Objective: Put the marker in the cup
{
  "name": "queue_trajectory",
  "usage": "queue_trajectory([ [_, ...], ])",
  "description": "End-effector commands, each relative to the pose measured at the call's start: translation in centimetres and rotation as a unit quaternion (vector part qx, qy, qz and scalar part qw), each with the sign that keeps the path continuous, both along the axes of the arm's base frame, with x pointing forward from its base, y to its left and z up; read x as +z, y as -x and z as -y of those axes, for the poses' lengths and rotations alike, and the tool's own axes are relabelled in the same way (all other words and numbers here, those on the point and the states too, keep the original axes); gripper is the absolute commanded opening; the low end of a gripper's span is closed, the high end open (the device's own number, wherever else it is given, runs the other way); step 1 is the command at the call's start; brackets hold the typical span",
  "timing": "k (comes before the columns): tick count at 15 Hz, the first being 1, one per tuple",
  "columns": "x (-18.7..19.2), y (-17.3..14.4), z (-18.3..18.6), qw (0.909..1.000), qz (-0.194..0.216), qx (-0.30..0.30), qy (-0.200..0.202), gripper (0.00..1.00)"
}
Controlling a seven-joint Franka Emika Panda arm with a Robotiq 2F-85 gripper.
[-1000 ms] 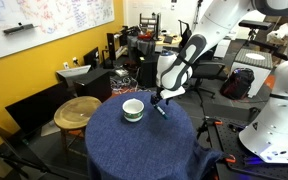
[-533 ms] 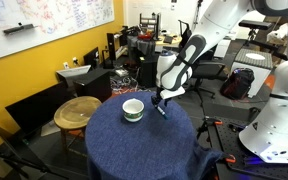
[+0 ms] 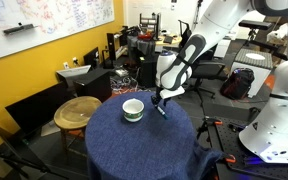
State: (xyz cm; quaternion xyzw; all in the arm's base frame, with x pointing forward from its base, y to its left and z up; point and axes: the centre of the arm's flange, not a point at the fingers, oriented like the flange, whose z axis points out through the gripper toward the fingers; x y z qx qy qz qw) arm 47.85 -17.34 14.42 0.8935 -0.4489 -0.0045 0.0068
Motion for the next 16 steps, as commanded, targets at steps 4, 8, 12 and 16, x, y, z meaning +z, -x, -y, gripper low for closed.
queue_trajectory([
  [4, -0.10, -1.16, -0.01, 0.9999, -0.010, -0.010, 0.000, 0.63],
  [8, -0.57, -1.38, 0.03, 0.9999, -0.014, -0.009, -0.001, 0.62],
  [12, -0.62, -1.34, -0.13, 0.9999, -0.012, -0.008, 0.002, 0.19],
  [16, -0.49, -1.41, -0.37, 0.9999, -0.012, -0.006, 0.005, 0.05],
])
